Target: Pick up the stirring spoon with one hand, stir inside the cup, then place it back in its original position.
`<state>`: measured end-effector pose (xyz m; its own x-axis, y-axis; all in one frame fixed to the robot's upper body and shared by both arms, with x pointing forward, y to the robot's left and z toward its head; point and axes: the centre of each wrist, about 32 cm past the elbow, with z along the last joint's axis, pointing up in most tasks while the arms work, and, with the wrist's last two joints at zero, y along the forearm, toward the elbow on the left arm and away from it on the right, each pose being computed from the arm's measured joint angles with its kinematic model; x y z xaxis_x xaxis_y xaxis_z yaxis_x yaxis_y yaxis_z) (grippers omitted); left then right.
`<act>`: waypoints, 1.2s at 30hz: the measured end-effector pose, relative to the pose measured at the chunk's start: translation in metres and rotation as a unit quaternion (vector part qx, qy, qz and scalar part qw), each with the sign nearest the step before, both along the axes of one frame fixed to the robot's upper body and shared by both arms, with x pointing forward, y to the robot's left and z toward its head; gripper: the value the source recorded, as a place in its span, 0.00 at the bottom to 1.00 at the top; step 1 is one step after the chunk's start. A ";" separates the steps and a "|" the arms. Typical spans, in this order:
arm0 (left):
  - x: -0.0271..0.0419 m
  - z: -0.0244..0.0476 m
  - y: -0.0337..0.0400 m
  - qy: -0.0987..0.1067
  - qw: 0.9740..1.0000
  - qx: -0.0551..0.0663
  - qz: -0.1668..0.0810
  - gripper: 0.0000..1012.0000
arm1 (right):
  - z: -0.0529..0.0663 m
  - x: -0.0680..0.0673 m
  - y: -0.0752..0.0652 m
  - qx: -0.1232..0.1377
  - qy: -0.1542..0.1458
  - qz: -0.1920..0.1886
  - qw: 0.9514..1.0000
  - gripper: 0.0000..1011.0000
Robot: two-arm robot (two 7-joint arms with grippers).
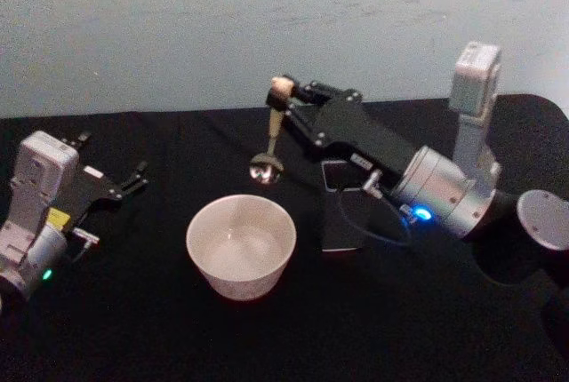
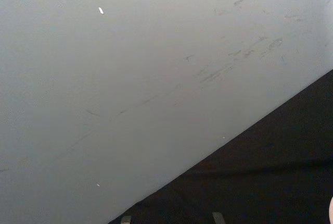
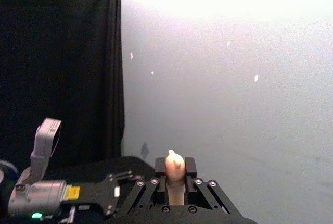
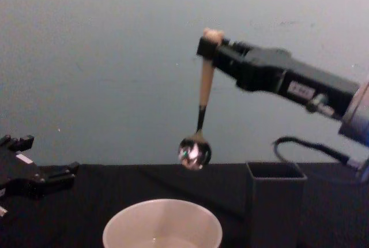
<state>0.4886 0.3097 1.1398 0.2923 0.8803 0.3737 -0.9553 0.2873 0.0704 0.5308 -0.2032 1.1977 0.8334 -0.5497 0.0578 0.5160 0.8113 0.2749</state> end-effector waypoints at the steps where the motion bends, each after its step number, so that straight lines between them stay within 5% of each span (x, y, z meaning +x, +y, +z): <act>1: 0.0000 0.0000 0.0000 0.000 1.000 0.000 0.000 0.99 | 0.004 -0.001 -0.004 0.002 -0.005 -0.004 1.000 0.21; 10: 0.0000 0.0000 0.0000 0.000 1.000 0.000 0.000 0.99 | 0.020 -0.007 -0.034 -0.001 -0.026 -0.034 0.999 0.21; 21: 0.0000 0.0000 0.0000 0.000 1.000 0.000 0.000 0.99 | 0.024 -0.024 -0.060 -0.015 -0.030 -0.058 0.998 0.21; 36: 0.0000 0.0000 0.0000 0.000 1.000 0.000 0.000 0.99 | 0.006 -0.029 -0.062 -0.019 0.005 -0.092 0.996 0.21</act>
<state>0.4886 0.3097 1.1398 0.2923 0.8803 0.3737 -0.9552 0.2874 0.0703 0.5017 -0.2655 1.2042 0.7193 -0.6908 0.0738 0.6594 0.7123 0.2406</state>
